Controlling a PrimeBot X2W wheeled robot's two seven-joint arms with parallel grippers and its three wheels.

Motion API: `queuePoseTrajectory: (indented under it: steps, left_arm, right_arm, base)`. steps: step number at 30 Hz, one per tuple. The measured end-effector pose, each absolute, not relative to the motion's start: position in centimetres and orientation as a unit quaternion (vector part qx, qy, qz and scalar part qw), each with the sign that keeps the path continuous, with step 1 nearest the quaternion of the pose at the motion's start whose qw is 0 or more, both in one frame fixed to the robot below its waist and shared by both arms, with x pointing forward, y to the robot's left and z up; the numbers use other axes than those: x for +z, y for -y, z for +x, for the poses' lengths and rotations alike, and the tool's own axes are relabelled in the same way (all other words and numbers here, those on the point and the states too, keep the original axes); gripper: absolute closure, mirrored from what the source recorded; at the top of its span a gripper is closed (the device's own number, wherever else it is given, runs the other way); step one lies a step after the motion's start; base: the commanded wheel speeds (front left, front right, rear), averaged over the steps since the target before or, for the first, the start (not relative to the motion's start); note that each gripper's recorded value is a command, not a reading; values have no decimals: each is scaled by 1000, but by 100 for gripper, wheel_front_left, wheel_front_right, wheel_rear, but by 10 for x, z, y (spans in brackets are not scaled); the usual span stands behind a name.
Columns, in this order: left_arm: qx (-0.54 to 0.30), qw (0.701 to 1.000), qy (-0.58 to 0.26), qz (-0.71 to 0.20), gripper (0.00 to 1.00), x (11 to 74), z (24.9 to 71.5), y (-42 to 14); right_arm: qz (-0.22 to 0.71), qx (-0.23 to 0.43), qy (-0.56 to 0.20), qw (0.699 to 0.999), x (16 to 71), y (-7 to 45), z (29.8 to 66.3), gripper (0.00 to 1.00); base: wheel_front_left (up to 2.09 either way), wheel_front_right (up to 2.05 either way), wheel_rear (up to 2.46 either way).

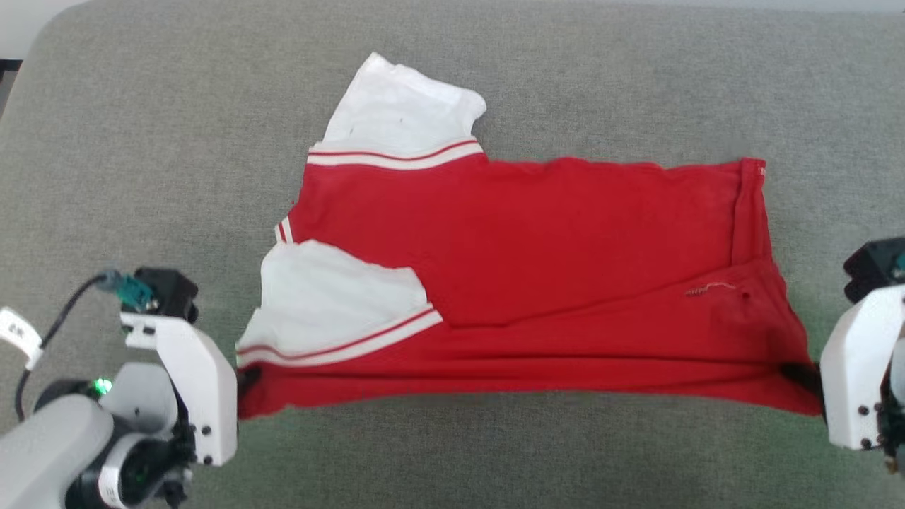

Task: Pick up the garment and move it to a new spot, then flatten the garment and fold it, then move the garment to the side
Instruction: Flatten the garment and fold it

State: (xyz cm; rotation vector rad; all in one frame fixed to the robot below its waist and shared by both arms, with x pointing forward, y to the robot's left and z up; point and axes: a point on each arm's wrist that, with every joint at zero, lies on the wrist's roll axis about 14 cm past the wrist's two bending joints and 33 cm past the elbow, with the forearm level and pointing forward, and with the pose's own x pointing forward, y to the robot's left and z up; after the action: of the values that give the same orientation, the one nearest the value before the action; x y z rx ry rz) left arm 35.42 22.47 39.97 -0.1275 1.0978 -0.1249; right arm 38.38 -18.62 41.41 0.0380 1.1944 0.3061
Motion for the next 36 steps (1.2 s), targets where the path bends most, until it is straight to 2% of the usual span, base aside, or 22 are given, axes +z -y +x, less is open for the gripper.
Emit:
queuePoseTrajectory:
  steps: [2,3,5,6,7,8,9,19,28,36]
  left_arm:
    - [-60,842,-533,-65,100,392,347,-222]
    - [-64,837,-540,-65,89,387,343,-221]
    - [-63,828,-553,-67,60,376,337,-220]
    - [-60,824,-559,-66,50,371,335,-223]
    - [-62,823,-561,-63,13,368,335,-224]
    - [-62,824,-559,-65,0,366,338,-224]
    - [-62,824,-559,-65,0,366,338,-224]
    - [-46,848,-525,-44,0,392,375,-247]
    - [-83,897,-434,2,0,456,454,-238]
    - [-134,908,-397,36,0,477,522,-206]
  right_arm:
    - [25,135,-570,810,405,188,378,100]
    - [36,133,-572,808,401,186,375,100]
    - [42,130,-574,808,393,183,374,100]
    - [46,128,-573,808,390,182,373,93]
    - [50,126,-570,810,387,181,374,78]
    - [46,123,-566,814,385,181,376,55]
    - [46,123,-566,814,385,181,376,2]
    - [63,104,-489,864,408,188,394,0]
    - [66,68,-302,949,473,205,425,0]
    - [55,32,-152,986,517,215,436,0]
  base:
    - [0,0,0]
    - [0,0,0]
    - [0,0,0]
    - [0,0,0]
    - [0,0,0]
    - [0,0,0]
    - [0,0,0]
    - [0,0,0]
    - [0,0,0]
    - [0,0,0]
